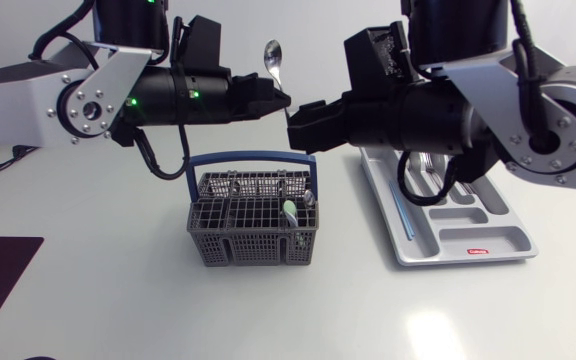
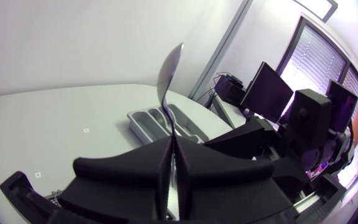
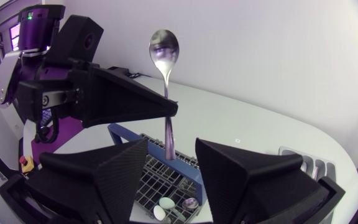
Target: Unload the cutlery basket into the drawer organizer.
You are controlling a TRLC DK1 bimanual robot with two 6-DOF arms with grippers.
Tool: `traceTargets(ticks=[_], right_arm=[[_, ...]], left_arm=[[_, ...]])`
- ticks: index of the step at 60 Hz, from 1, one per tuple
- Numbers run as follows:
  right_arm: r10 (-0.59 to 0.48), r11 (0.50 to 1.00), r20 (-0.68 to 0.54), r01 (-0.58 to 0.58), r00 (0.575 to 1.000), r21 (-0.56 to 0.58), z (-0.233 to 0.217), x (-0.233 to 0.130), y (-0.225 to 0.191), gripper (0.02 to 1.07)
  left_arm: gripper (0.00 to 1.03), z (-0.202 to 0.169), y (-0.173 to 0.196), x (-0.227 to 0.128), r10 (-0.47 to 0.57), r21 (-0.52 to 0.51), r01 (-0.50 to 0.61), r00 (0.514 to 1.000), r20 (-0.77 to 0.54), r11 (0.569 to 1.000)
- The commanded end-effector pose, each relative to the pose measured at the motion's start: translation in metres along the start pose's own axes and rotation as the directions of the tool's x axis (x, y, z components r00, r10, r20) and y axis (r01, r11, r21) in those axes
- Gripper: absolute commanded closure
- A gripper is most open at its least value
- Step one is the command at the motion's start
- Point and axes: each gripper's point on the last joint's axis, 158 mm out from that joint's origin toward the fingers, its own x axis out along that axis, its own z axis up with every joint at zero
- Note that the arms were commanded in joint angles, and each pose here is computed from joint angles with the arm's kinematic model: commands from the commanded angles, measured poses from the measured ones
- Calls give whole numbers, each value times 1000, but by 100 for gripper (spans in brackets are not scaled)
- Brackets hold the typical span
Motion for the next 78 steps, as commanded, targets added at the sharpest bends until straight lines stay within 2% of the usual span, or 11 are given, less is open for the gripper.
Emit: traceTargets(ticks=[1, 13, 25, 37, 42, 60, 78], right_arm=[[1, 1000, 16, -1, 1000, -2, 8, 7, 2, 49], [1, 1000, 2, -1, 1000, -3, 4, 17, 3, 50], [-3, 1000, 13, 4, 1000, -18, 5, 24, 4, 71], [-7, 999, 8, 7, 1000, -31, 2, 32, 8, 80], [-15, 999, 16, 15, 1000, -35, 6, 32, 6, 93], [-26, 997, 31, 28, 999, -68, 6, 30, 5, 100], [-24, 996, 22, 26, 999, -87, 1, 27, 5, 101]], left_arm=[[99, 11, -8, 2, -19, -20, 19, 1000, 12, 1000], [99, 7, -8, 3, -21, -31, 21, 1000, 4, 999], [99, 4, -9, 4, -26, -39, 26, 1000, -4, 999], [99, 4, -12, 5, -34, -45, 34, 999, -9, 998], [99, 2, -12, 6, -35, -47, 34, 999, -12, 998], [99, -1, -8, 6, -26, -53, 24, 999, -21, 998], [98, 0, -9, 6, -27, -51, 26, 999, -22, 998]])
